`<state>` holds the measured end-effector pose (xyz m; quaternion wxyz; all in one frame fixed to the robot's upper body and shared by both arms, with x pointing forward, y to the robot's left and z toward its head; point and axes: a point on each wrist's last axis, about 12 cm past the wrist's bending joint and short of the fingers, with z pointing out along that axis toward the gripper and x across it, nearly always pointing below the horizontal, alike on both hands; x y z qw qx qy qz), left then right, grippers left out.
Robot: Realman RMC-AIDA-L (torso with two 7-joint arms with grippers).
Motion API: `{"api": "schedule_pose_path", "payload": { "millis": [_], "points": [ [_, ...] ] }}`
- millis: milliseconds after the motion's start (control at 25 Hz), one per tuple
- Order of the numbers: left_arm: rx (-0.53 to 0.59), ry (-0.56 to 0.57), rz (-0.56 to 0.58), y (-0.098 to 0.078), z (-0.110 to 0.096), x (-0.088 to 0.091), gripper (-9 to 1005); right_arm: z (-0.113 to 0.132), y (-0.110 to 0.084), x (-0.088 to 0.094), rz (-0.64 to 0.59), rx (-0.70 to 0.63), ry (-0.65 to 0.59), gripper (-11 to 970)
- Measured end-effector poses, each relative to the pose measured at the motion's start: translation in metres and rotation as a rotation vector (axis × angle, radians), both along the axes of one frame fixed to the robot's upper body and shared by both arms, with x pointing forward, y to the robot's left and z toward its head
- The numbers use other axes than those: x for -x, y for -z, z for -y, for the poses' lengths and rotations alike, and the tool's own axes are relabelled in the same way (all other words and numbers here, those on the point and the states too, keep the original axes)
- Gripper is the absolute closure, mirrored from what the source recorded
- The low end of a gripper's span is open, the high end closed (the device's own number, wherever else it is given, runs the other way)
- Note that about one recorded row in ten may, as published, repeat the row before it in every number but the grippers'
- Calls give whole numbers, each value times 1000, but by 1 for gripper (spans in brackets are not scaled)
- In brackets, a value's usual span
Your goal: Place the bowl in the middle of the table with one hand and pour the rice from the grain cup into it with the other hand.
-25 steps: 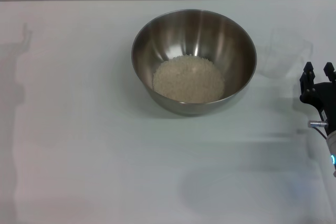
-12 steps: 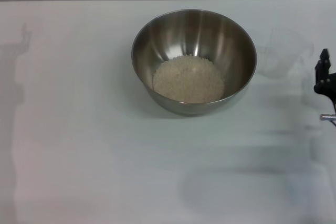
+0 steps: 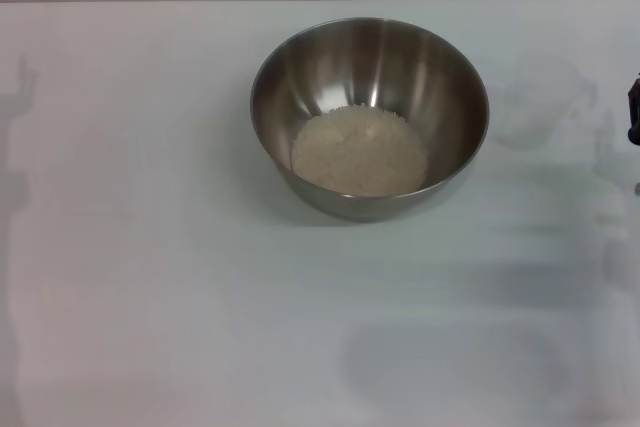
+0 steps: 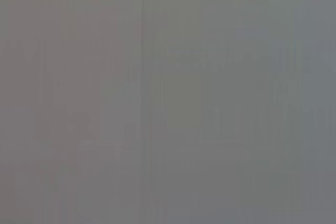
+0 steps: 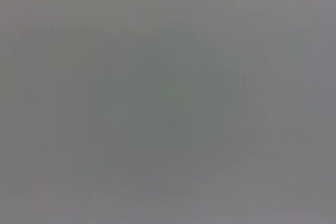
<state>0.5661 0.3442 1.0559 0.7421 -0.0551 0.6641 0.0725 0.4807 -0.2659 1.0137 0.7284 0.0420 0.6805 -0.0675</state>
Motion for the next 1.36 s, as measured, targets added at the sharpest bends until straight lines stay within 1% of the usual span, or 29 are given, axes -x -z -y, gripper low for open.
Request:
{"api": "schedule_pose_path", "payload": {
  "millis": [160,360,480,600,680,760,1120,1360],
  "points": [
    [-2,-8,-14,4,-3,4,181,-2,-2,-3,9,5,-14,445],
    [-7,-13,-35,9,-5,9,181,-6,-7,-6,39,13,-36,294],
    [-1,-28,-48,14,-8,16,181,-8,-10,-10,56,16,-44,294],
    [7,-39,-55,18,-10,23,181,-8,-14,-10,94,34,-41,294],
    [15,-38,-62,20,-11,25,181,-7,-20,-9,145,56,-46,294],
    [16,-38,-66,20,-11,25,181,-8,-22,-9,168,61,-58,294],
    [14,-38,-87,25,-11,28,181,-9,-25,-15,176,64,-65,294],
    [13,-40,-96,26,-11,29,181,-9,-23,-12,172,68,-66,294]
  ]
}}
